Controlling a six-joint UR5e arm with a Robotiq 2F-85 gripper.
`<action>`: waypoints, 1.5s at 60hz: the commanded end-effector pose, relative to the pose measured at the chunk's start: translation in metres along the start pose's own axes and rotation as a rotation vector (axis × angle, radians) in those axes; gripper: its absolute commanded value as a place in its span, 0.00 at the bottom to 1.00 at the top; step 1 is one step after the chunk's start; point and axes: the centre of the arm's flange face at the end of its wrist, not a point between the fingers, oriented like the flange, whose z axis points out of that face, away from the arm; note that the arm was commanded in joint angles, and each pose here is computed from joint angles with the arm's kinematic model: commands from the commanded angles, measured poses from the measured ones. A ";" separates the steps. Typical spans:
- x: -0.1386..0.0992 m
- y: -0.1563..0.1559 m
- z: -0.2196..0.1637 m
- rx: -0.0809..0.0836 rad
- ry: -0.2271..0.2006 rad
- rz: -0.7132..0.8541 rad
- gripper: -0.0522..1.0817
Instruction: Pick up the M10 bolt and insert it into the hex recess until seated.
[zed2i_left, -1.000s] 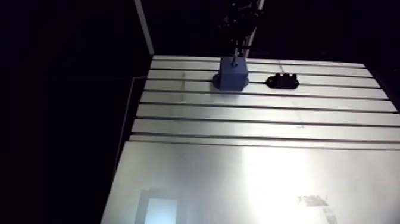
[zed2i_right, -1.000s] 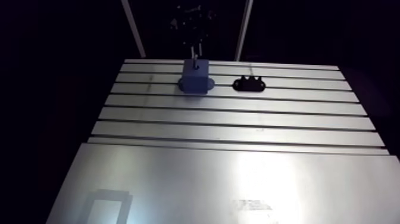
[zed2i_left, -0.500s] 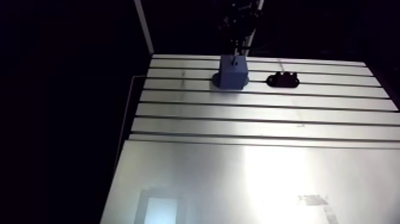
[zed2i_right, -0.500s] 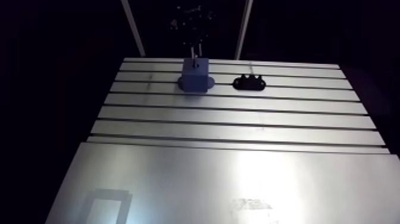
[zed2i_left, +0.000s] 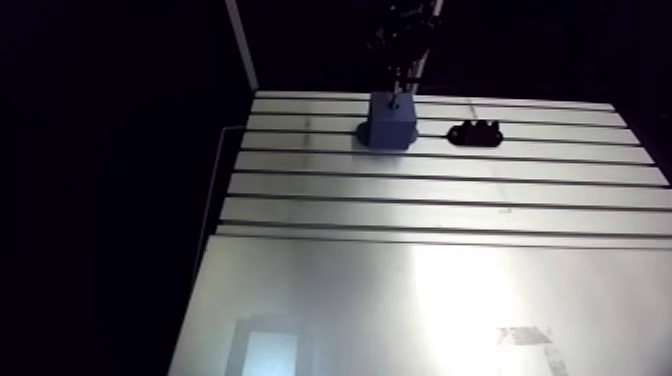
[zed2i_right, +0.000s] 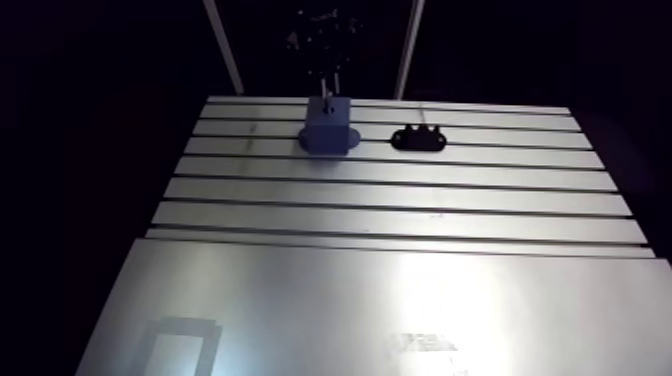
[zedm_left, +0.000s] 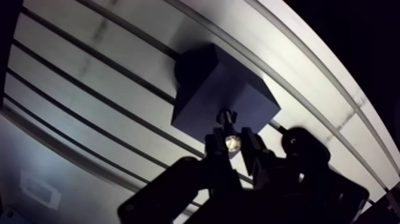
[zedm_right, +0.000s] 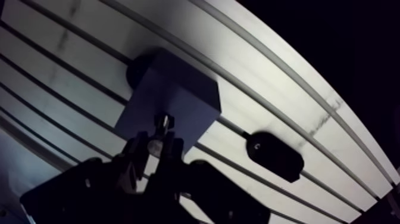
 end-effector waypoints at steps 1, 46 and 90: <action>0.001 0.001 0.004 0.004 -0.005 0.000 0.97; 0.002 0.000 0.009 0.009 -0.011 0.000 0.96; 0.001 0.000 0.001 -0.010 0.031 0.003 0.05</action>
